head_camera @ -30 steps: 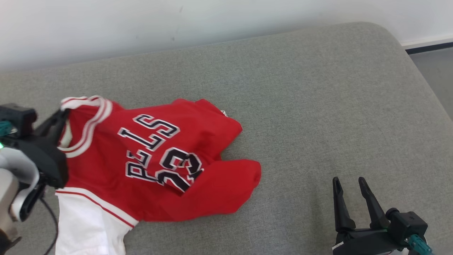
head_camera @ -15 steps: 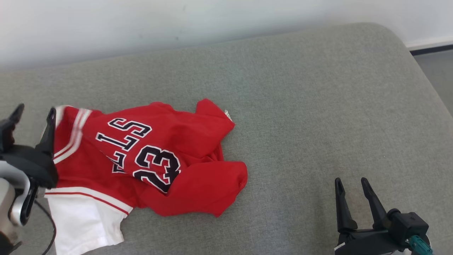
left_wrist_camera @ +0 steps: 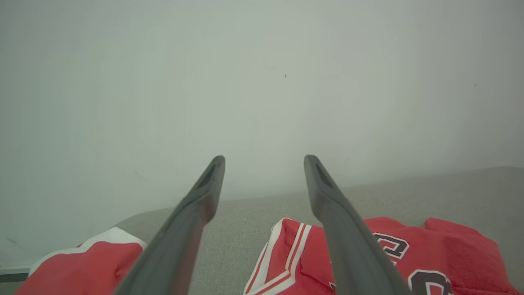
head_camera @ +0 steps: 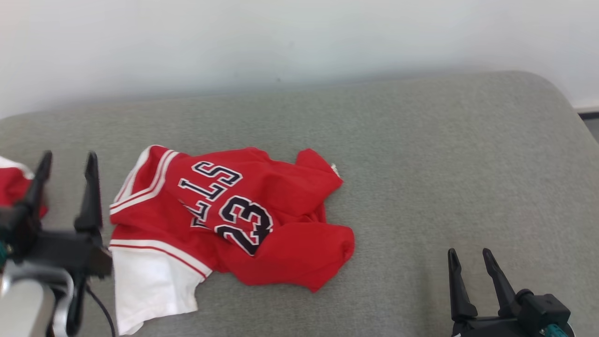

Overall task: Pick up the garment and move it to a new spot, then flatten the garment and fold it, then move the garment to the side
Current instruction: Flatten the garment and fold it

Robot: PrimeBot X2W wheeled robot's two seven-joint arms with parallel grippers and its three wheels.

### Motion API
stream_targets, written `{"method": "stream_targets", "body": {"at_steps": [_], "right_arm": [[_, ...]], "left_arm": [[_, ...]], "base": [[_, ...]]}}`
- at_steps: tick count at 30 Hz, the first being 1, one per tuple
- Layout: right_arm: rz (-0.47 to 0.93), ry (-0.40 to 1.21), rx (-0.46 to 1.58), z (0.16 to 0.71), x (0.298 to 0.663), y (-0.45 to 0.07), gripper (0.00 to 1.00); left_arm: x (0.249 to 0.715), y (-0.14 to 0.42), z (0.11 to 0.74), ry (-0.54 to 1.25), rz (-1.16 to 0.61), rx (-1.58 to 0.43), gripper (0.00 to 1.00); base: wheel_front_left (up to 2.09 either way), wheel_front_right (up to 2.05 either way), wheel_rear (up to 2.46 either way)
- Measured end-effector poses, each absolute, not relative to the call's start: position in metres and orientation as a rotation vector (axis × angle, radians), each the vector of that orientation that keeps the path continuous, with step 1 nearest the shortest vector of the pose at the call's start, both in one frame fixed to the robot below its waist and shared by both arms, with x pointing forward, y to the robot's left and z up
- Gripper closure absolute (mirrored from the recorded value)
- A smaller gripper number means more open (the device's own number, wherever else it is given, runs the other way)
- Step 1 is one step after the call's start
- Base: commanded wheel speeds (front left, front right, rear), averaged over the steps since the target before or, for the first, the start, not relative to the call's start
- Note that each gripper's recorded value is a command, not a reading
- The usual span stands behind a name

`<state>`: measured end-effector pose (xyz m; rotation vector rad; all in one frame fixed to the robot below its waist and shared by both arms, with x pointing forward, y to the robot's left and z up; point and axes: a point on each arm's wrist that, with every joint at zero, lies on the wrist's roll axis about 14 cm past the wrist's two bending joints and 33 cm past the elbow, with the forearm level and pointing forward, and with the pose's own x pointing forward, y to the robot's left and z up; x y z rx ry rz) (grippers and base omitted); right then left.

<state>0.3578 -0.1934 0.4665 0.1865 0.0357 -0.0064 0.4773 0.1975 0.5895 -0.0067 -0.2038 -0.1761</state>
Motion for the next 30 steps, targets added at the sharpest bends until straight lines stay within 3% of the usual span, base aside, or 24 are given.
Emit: {"method": "stream_targets", "body": {"at_steps": [12,30], "right_arm": [[0.083,0.018,0.187,0.474,0.365,-0.166,0.00],[0.128,0.024,0.184,0.473,0.363,-0.151,0.00]], "left_arm": [[0.405,0.215,0.566,-0.195,-0.088,-0.027,0.00],[0.362,0.218,0.531,-0.134,-0.004,-0.131,0.00]], "base": [[0.00,0.00,0.00],[0.00,0.00,0.00]]}}
